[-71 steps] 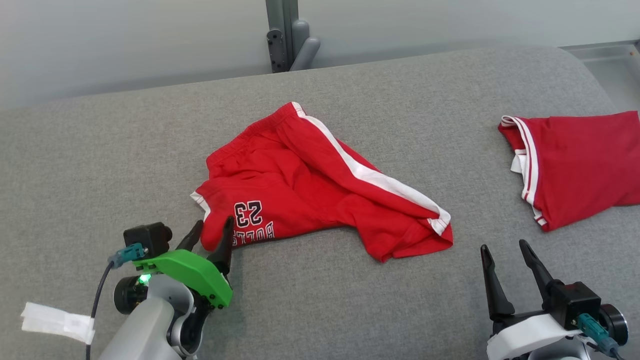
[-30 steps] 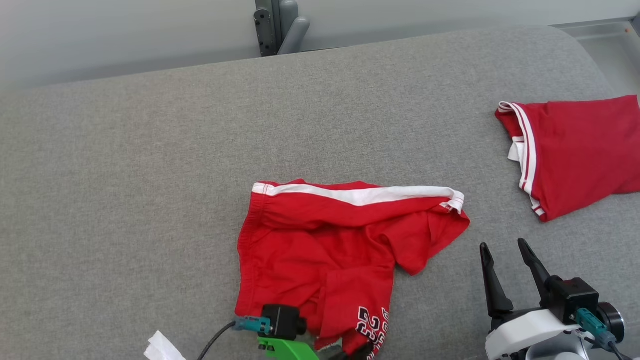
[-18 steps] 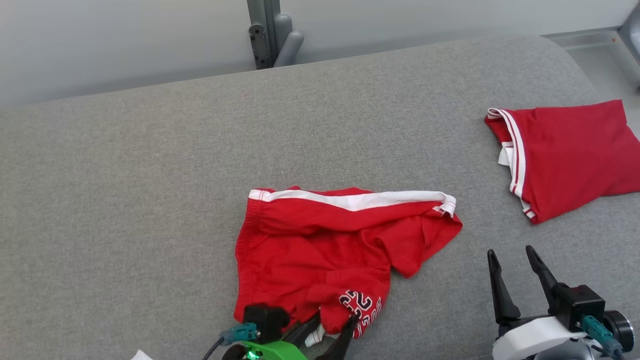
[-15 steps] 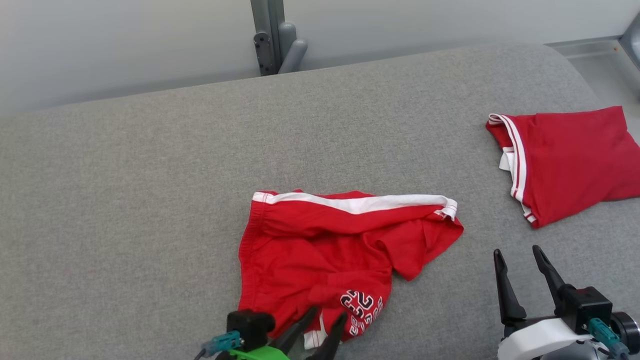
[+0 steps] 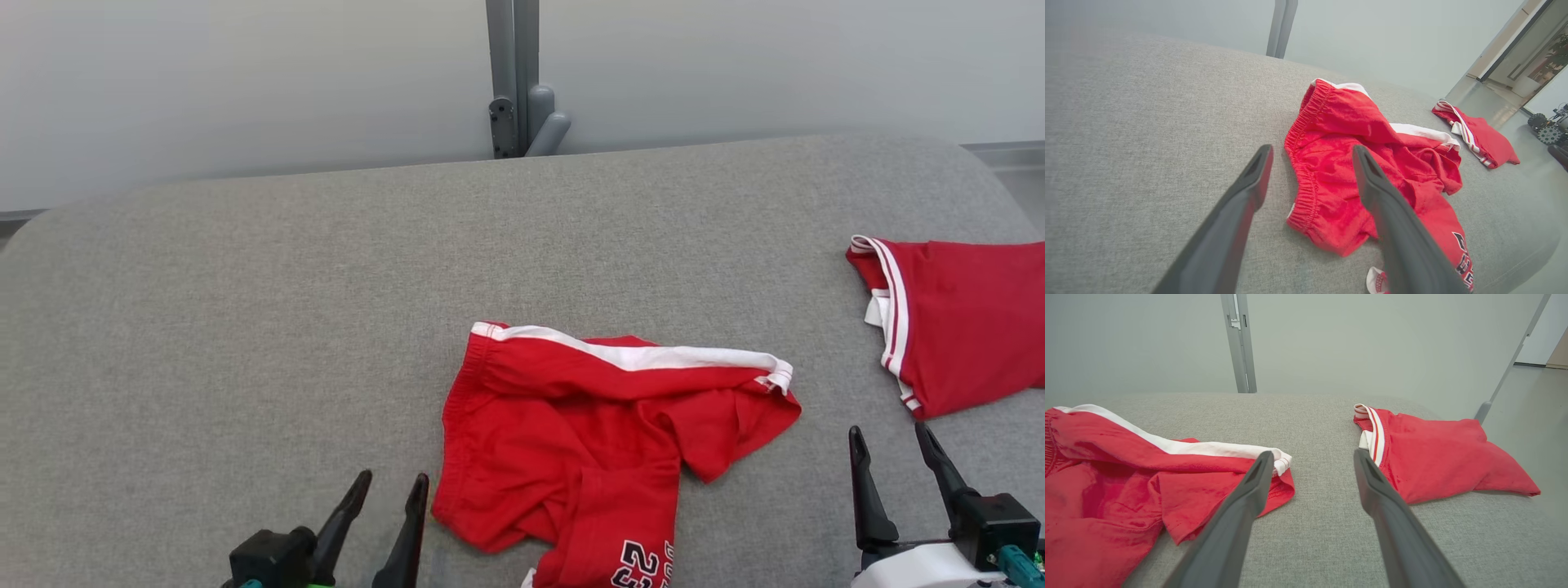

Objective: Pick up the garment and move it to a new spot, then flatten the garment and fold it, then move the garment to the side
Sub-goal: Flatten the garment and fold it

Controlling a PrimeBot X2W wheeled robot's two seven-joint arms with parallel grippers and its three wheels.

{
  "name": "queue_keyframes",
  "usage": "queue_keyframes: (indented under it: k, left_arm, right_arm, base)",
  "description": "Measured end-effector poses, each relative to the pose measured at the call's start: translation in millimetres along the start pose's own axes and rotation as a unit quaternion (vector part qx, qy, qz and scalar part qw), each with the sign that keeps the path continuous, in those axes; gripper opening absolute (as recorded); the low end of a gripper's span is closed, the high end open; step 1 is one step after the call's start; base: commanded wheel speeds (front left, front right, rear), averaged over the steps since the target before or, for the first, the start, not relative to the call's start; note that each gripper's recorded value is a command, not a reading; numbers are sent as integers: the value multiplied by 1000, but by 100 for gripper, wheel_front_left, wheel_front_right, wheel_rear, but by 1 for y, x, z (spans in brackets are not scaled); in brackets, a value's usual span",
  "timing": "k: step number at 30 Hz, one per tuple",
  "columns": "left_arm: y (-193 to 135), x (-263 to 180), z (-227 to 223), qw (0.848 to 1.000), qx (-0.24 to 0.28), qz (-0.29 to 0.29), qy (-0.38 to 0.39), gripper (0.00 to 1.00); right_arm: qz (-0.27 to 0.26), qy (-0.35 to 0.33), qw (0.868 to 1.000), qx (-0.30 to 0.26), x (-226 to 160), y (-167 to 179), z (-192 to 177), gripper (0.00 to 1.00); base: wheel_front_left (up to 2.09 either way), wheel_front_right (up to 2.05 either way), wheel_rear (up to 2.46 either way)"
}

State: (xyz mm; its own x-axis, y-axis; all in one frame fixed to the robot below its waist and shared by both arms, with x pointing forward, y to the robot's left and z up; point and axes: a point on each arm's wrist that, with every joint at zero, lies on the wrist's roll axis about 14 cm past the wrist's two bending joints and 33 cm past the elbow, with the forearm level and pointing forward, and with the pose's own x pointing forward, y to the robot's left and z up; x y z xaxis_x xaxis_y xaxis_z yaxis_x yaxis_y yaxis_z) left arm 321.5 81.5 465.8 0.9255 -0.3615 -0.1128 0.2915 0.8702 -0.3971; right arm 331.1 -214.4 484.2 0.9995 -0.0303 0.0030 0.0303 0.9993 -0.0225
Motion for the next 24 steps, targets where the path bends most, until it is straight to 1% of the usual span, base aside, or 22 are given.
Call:
queue_keyframes:
  k: [5,7,9,17,21,24]
  left_arm:
    - [27,-10,22,997,47,39,-40,100]
    - [37,-16,24,996,39,58,-50,100]
    - [43,-20,24,995,44,66,-53,100]
    - [52,-17,29,994,49,70,-67,100]
    - [51,-13,29,994,49,66,-70,100]
    - [49,-5,28,995,53,57,-66,100]
  right_arm:
    - [4,-4,1000,-4,-1,2,2,100]
    - [7,-5,1000,-4,-1,3,3,100]
    - [9,-5,1000,-3,-1,5,2,100]
    - [11,4,1000,-1,-5,7,-3,100]
    - [8,7,1000,3,-6,6,-5,100]
    - [12,3,1000,8,2,9,-2,100]
  base:
    - [0,0,0]
    - [0,0,0]
    - [0,0,0]
    - [0,0,0]
    - [0,0,0]
    - [0,0,0]
